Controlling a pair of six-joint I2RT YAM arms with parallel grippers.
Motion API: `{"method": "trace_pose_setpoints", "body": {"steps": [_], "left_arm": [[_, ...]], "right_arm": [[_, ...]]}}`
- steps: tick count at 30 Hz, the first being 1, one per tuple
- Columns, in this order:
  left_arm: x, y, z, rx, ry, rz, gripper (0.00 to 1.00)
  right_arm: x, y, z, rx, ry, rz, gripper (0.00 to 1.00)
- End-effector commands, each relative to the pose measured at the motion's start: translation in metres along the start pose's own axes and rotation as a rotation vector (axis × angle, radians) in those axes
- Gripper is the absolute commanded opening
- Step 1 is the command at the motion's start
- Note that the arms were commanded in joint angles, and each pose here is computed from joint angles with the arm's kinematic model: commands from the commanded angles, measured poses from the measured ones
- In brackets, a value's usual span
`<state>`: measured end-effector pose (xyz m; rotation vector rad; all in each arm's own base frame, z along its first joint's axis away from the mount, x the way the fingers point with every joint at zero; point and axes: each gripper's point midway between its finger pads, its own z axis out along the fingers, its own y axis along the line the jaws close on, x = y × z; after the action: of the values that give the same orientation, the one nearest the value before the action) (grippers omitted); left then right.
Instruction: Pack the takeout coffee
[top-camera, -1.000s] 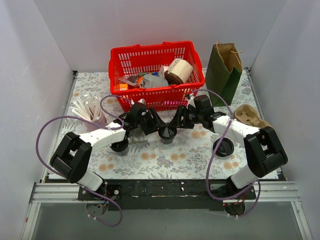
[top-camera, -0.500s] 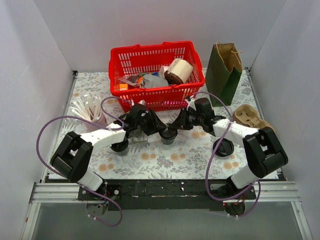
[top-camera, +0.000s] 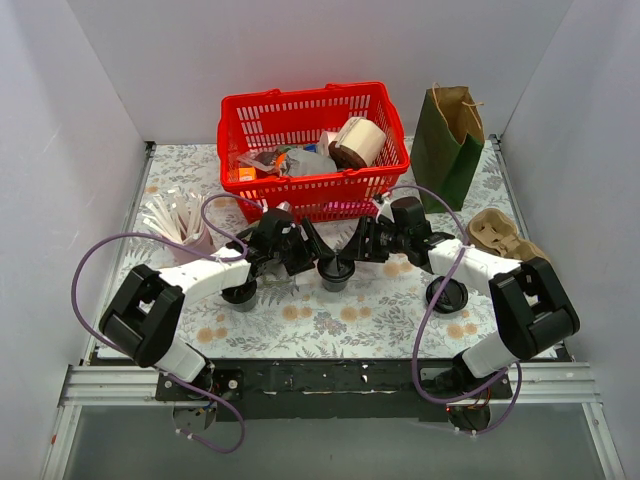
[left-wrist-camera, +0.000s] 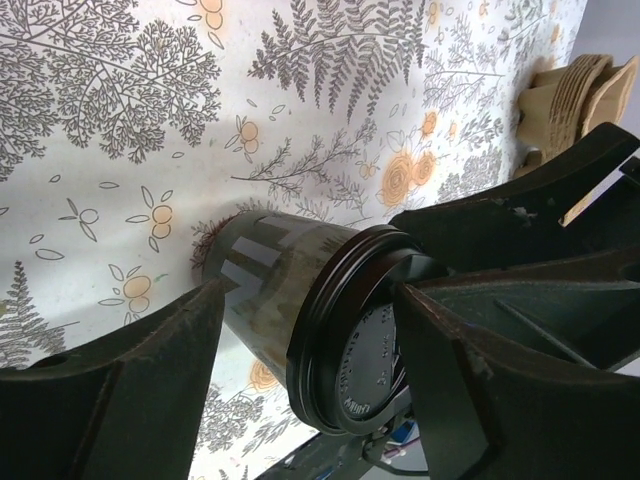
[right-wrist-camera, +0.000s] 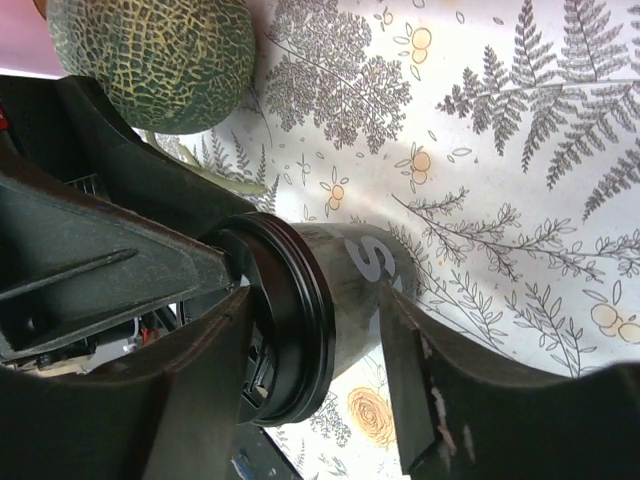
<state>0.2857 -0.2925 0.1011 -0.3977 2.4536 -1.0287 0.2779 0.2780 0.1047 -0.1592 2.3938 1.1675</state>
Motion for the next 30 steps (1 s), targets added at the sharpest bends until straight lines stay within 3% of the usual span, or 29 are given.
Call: {"method": "trace_pose_setpoints", "body": {"steps": [1, 5, 17, 24, 30], "left_arm": [[0.0, -0.005, -0.015, 0.009, 0.0, 0.028, 0.72], [0.001, -0.005, -0.02, 0.014, -0.004, 0.031, 0.8], [0.011, -0.014, -0.044, 0.078, 0.016, 0.042, 0.85], [0.025, -0.002, -0.041, 0.054, 0.05, 0.032, 0.83], [0.032, 0.0, -0.032, 0.068, 0.065, -0.003, 0.75]], "right_arm": [[-0.006, 0.007, -0.009, 0.014, -0.008, -0.025, 0.64], [-0.007, 0.01, -0.014, 0.011, -0.012, -0.033, 0.7], [-0.002, 0.03, -0.031, -0.043, -0.011, -0.032, 0.77], [0.02, 0.016, -0.028, 0.013, 0.044, 0.003, 0.77], [0.034, 0.017, -0.019, 0.003, 0.086, 0.038, 0.68]]}}
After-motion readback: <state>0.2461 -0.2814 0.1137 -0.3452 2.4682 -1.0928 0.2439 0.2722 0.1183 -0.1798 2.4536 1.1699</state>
